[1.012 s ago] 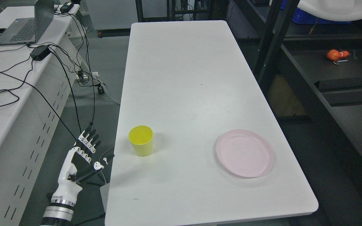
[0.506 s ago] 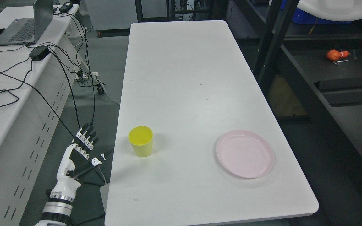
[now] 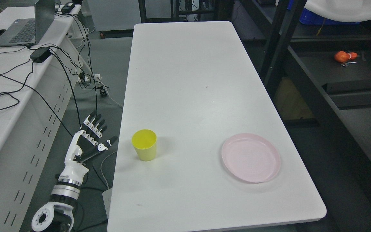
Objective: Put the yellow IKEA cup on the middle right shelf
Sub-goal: 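Reach the left hand forward toward the yellow cup on the table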
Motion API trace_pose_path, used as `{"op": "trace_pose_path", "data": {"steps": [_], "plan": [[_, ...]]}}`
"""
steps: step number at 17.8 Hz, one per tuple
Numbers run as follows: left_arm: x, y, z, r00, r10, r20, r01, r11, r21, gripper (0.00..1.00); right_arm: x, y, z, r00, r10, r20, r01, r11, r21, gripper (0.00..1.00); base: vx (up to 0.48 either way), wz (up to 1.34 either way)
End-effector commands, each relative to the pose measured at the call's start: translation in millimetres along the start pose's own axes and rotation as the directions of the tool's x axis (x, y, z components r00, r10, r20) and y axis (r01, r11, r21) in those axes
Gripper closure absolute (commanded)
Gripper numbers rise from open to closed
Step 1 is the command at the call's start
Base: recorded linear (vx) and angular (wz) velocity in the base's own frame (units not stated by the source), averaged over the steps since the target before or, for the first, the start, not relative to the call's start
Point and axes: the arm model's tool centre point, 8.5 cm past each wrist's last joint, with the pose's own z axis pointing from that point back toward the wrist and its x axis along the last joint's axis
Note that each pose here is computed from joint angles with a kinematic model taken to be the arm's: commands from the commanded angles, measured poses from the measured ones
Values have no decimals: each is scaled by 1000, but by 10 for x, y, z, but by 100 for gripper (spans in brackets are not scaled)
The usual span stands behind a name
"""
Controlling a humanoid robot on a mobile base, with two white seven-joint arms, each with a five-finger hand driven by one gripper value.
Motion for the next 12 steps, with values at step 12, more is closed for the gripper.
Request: {"op": "trace_pose_path", "data": {"steps": [12], "plan": [[-652,-580,-228,960,-181,-213,130,964,-232,3,-91,-97,-6,1000,-4,-15,3,1000,-12,1,-11,11]]}}
